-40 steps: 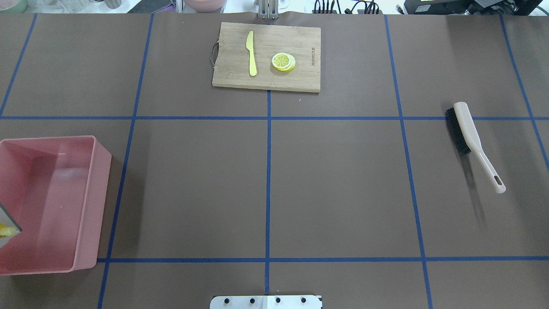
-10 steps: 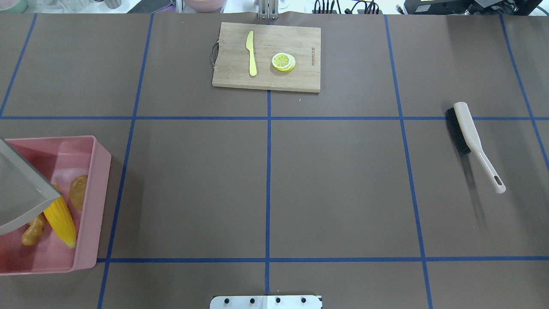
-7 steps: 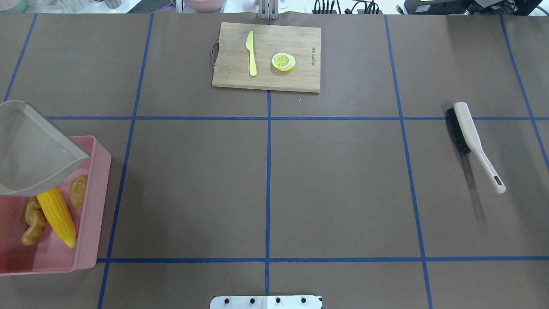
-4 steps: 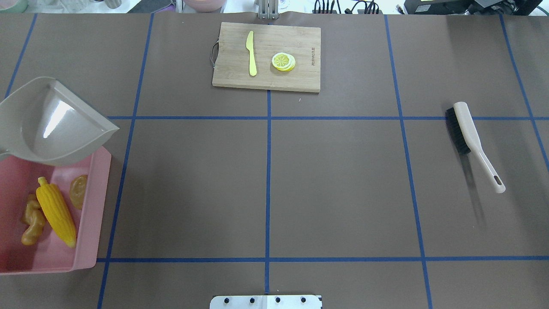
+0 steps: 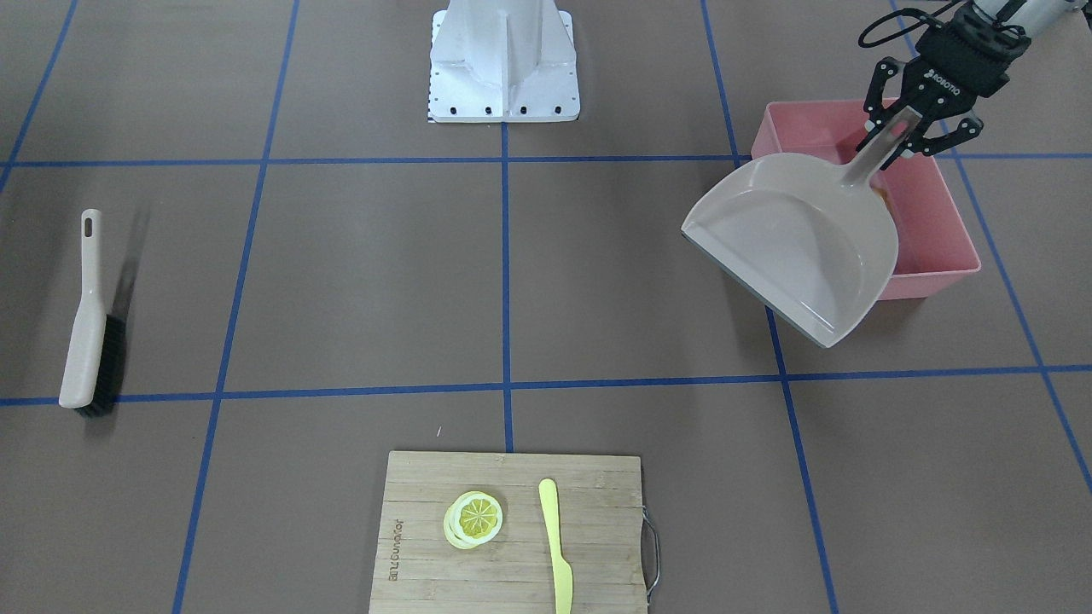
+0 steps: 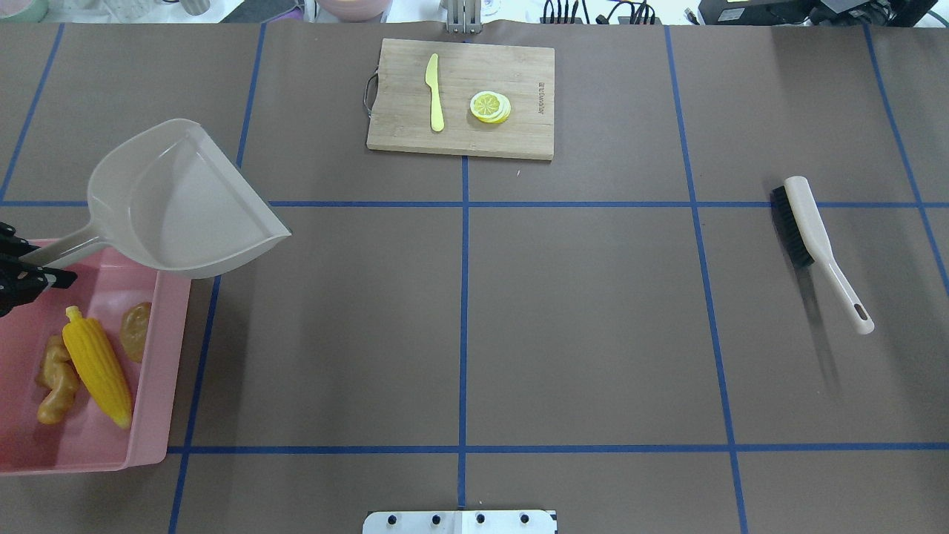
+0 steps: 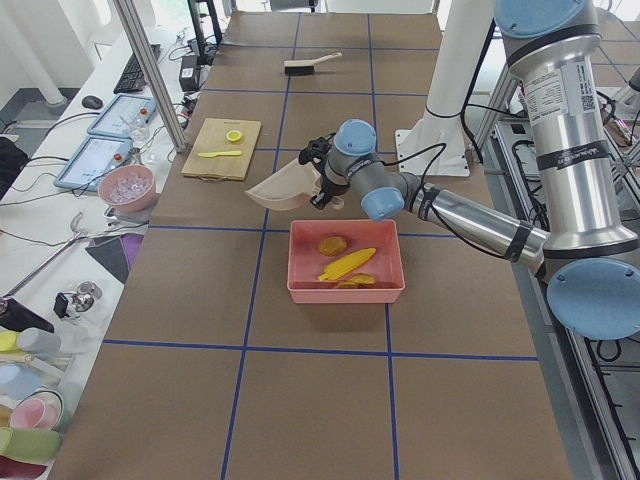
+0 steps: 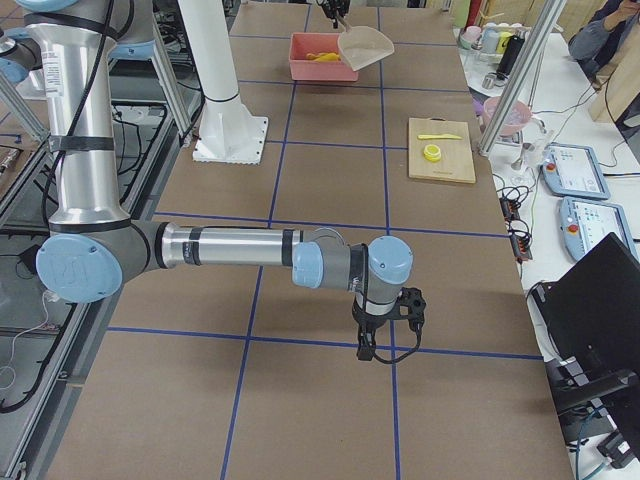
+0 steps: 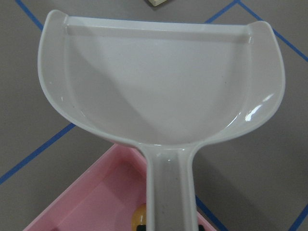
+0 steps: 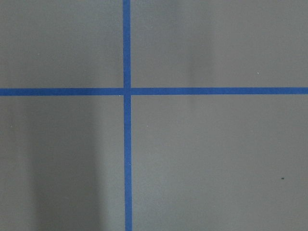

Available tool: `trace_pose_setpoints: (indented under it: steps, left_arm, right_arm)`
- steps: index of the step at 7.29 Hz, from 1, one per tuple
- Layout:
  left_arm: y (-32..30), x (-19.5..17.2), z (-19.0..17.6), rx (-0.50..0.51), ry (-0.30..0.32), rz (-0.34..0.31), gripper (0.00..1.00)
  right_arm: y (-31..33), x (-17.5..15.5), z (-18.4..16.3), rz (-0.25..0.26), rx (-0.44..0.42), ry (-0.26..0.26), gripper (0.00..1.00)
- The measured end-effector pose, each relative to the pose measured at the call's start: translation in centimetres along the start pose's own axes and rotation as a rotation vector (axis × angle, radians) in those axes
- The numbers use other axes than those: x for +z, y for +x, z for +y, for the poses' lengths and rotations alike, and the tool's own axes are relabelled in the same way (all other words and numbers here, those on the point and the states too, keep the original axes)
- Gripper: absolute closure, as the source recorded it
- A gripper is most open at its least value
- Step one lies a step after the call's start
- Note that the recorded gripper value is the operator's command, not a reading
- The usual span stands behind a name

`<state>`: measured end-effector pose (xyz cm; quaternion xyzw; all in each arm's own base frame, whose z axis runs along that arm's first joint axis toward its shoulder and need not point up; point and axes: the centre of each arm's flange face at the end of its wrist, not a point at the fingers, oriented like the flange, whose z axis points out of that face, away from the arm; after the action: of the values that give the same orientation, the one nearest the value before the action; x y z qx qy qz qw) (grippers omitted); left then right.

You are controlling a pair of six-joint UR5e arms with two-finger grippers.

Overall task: Sweep and dump trash into bin
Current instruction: 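Raise the empty dustpan out of the bin toward the table center with the left gripper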

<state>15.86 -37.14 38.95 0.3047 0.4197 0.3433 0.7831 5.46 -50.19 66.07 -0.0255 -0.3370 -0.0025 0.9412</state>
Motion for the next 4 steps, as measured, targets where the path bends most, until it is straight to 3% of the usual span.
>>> trace_pose_setpoints:
  steps: [2,4]
  left_arm:
    - [-0.4,1.4,-1.8,0.228,-0.034,0.006,1.0]
    - [-2.0,4.0,-5.1,0.356,-0.032,0.008,1.0]
  right_arm:
    - [0.0,0.0,0.0,0.0,0.0,0.0,0.0]
    - [0.0,0.0,0.0,0.001,0.0,0.0,0.0]
